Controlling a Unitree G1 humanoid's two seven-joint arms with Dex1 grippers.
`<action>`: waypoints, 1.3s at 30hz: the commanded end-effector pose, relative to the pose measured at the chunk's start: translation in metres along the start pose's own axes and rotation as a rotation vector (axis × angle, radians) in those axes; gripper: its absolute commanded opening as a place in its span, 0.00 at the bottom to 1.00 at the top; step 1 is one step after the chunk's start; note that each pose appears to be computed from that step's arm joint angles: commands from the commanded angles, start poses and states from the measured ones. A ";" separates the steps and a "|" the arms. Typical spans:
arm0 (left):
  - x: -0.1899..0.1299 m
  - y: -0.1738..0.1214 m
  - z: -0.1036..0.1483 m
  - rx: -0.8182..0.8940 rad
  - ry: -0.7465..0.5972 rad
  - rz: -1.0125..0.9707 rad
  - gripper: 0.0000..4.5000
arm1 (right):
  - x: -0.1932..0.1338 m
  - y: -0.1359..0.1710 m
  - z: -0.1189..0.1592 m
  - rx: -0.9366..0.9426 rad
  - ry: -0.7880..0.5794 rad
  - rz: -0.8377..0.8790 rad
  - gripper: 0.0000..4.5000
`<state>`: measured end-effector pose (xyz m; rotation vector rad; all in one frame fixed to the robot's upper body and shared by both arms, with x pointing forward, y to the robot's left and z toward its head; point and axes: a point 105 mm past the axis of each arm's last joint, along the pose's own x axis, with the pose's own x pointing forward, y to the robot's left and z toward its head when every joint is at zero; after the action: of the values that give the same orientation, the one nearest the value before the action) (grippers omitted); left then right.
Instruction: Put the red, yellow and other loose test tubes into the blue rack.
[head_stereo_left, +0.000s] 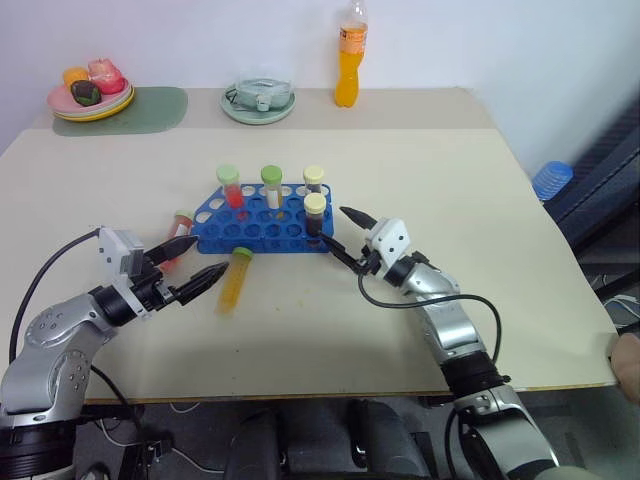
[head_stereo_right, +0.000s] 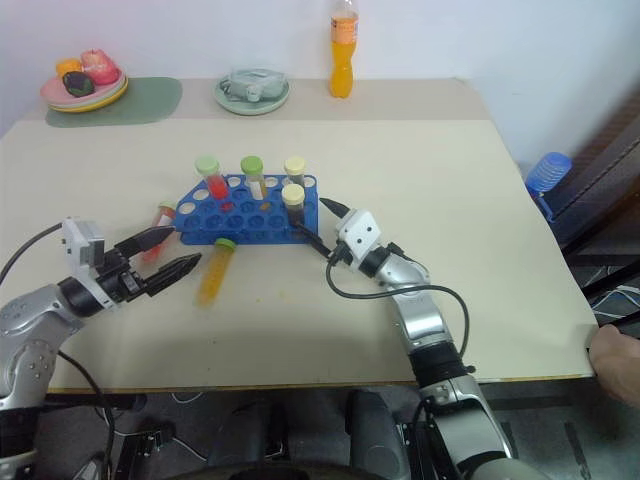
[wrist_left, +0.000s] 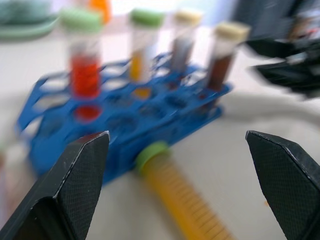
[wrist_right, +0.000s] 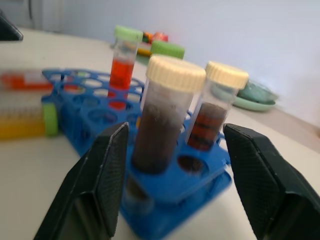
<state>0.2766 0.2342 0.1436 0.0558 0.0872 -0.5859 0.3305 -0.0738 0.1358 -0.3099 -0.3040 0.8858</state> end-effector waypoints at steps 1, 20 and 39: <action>-0.015 0.008 0.012 0.043 0.113 0.193 1.00 | -0.033 0.001 0.024 0.002 0.022 0.126 0.68; 0.033 -0.031 0.011 -0.287 0.456 0.233 1.00 | -0.092 0.035 0.052 0.059 0.137 0.527 0.68; 0.076 -0.030 -0.002 -0.369 0.619 0.350 1.00 | -0.077 0.024 0.060 0.039 0.121 0.411 0.68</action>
<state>0.3210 0.1713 0.1257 -0.1132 0.7869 -0.1607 0.2474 -0.1151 0.1591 -0.3715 -0.0554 1.2714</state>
